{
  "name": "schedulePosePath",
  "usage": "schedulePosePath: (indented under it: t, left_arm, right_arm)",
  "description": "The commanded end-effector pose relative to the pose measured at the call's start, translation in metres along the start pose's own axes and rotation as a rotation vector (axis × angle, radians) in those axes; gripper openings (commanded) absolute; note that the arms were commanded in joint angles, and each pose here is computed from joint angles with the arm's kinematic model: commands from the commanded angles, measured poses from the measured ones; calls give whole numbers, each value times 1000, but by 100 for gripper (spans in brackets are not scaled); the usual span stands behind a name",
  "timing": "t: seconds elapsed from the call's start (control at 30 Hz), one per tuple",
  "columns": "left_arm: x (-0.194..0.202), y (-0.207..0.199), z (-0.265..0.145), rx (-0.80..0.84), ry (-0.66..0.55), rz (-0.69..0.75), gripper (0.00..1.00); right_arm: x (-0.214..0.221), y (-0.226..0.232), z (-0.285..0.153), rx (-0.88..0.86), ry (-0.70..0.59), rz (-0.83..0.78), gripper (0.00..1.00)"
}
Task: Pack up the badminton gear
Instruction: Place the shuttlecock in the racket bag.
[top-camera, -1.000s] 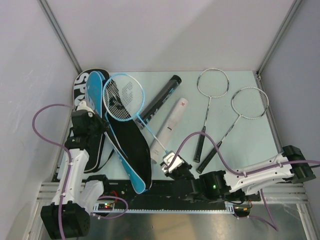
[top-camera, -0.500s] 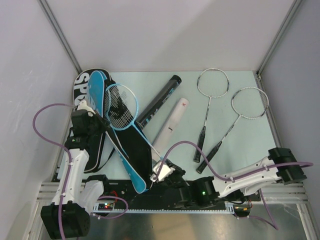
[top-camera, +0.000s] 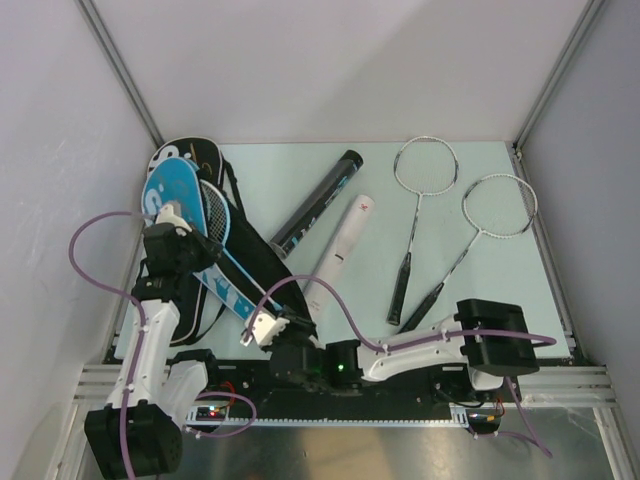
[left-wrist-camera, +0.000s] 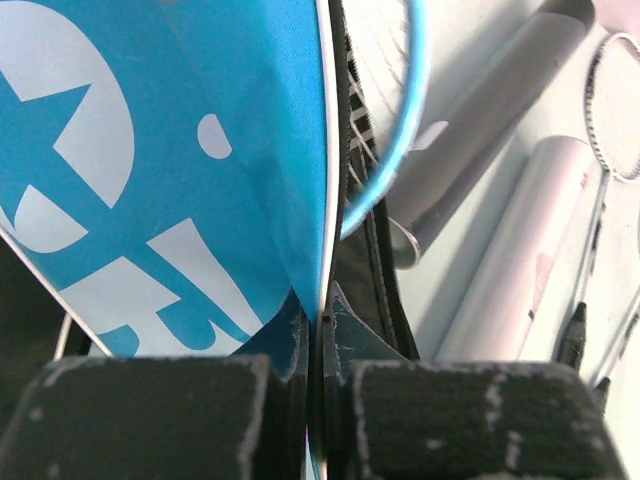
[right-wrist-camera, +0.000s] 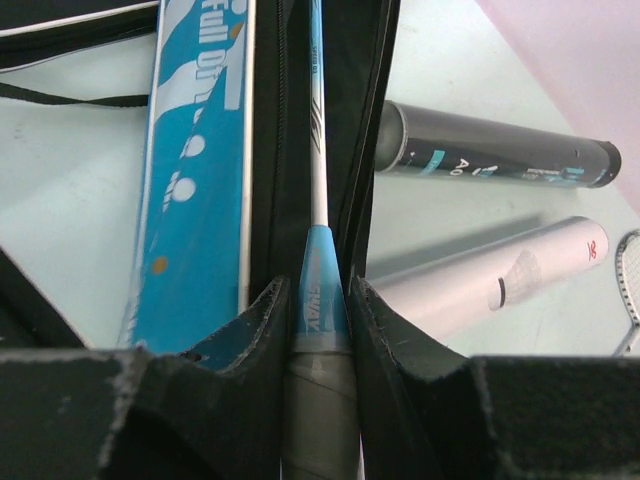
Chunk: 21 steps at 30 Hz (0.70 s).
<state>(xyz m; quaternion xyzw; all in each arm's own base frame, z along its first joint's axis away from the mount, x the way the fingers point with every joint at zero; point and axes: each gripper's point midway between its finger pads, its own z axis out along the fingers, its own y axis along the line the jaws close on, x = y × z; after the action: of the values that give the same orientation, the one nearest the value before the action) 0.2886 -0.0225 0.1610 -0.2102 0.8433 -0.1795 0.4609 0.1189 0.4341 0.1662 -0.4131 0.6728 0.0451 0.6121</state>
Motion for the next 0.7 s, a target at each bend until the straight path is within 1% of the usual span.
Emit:
schedulePosePath:
  t: [0.0,0.1,0.23,0.4,0.5,0.67]
  left_arm:
    - [-11,-38,-10,182,-33,10,0]
    - [-9,-39,-10,193,-28,28,0]
    - [-9,-40,-10,202,-29,34,0]
    - [-6,-51,-17,256,-13,-5,0]
    - [-3,-55,-22,280,-9,-29,0]
    - [3,-54,-20,281,13,-56,0]
  right_arm:
    - [-62,12,10,-98,-155,172,0]
    - [-55,12,5,-120,-147,146,0]
    - [-54,9,-4,-151,-157,157,0]
    - [-64,3,15,-110,-199,204,0]
    - [-71,-4,30,-80,-217,259,0]
    - [-75,-9,49,-91,-242,334,0]
